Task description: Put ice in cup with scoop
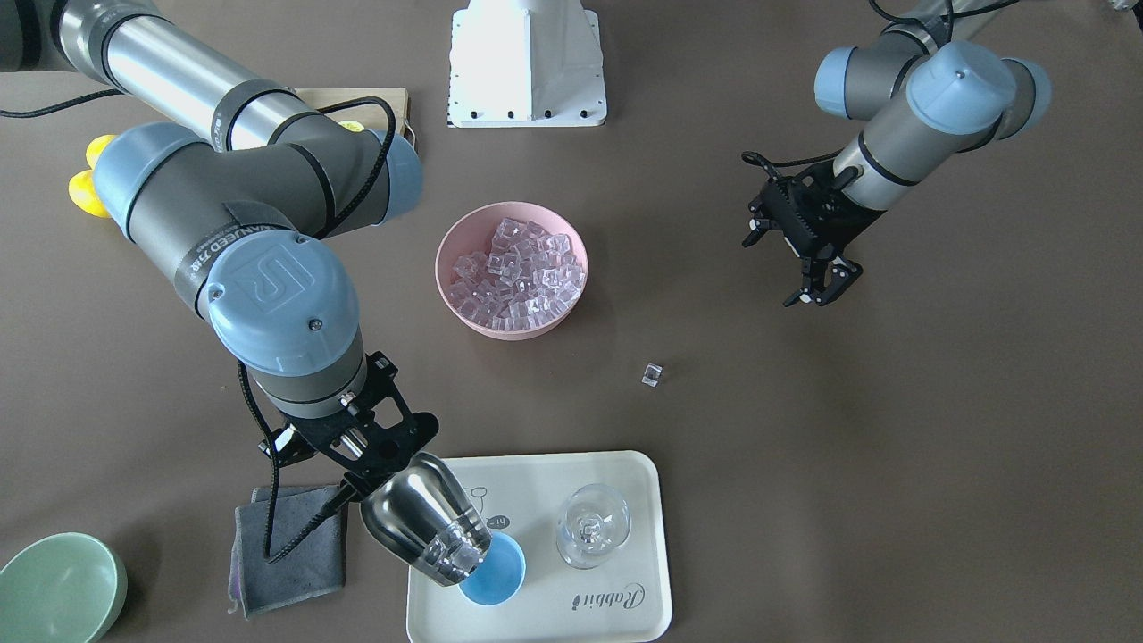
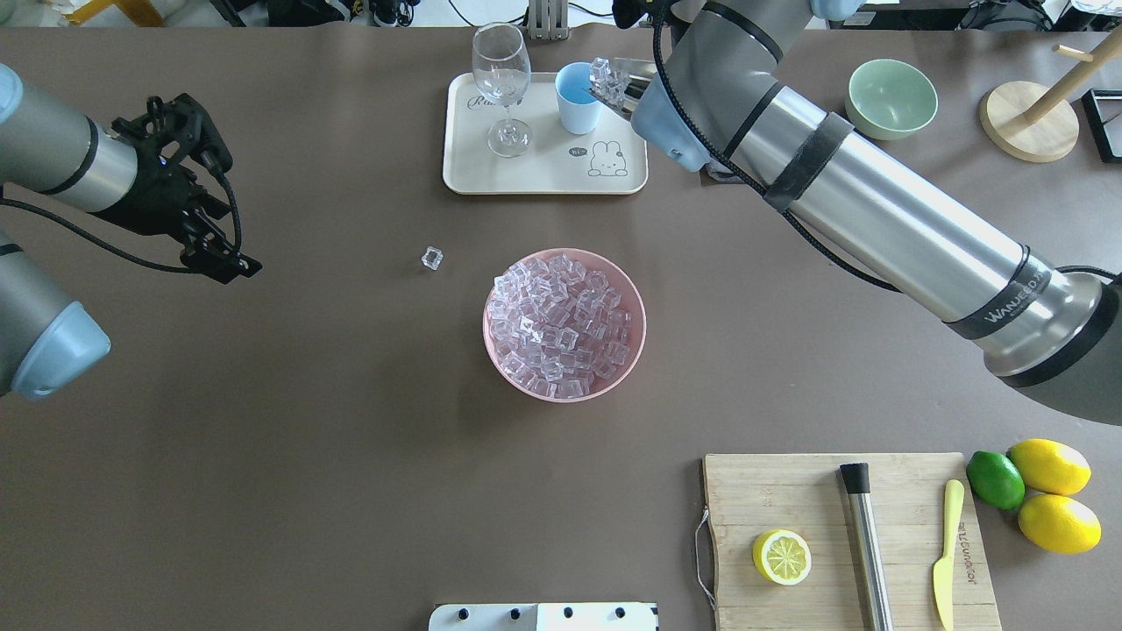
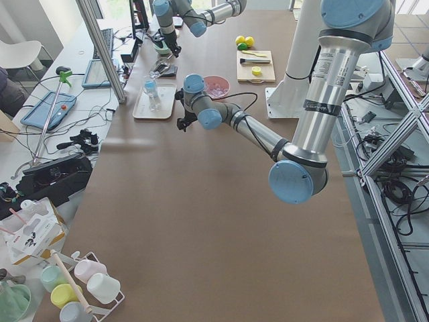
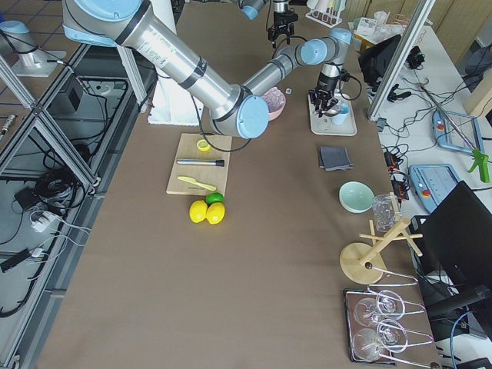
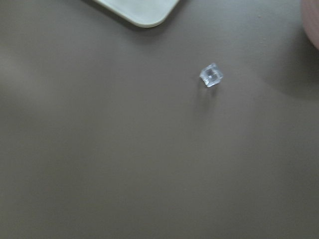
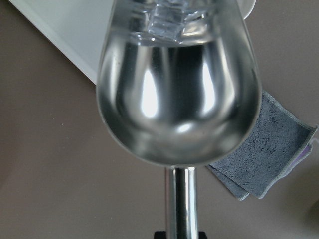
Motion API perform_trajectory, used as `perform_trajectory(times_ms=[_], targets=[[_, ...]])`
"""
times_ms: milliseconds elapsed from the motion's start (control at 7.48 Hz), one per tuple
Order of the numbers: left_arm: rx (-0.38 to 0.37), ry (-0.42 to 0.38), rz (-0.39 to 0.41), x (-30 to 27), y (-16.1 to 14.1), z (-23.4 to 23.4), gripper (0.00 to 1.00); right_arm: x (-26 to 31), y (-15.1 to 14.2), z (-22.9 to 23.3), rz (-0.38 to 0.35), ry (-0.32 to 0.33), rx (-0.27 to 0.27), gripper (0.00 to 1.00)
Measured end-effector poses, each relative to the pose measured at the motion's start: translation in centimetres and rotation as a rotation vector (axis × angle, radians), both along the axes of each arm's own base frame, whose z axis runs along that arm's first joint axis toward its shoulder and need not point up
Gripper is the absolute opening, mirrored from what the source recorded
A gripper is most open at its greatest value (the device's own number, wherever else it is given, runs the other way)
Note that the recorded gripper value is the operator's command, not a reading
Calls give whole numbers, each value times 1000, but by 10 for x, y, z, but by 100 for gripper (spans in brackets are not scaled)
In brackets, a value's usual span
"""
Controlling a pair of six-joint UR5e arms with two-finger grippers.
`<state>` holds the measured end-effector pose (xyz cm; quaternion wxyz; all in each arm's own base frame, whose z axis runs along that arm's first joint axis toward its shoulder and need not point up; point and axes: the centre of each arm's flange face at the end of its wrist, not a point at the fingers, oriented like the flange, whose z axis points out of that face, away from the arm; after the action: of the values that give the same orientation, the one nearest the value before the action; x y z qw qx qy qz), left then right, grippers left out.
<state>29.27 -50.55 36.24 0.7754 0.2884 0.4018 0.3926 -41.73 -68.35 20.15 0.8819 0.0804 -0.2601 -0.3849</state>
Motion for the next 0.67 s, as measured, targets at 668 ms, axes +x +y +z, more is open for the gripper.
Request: perform_trajectory(times_ms=[668], targets=[[-288, -58, -221, -74, -22, 50, 99, 8, -24, -30, -40, 103, -13, 0]])
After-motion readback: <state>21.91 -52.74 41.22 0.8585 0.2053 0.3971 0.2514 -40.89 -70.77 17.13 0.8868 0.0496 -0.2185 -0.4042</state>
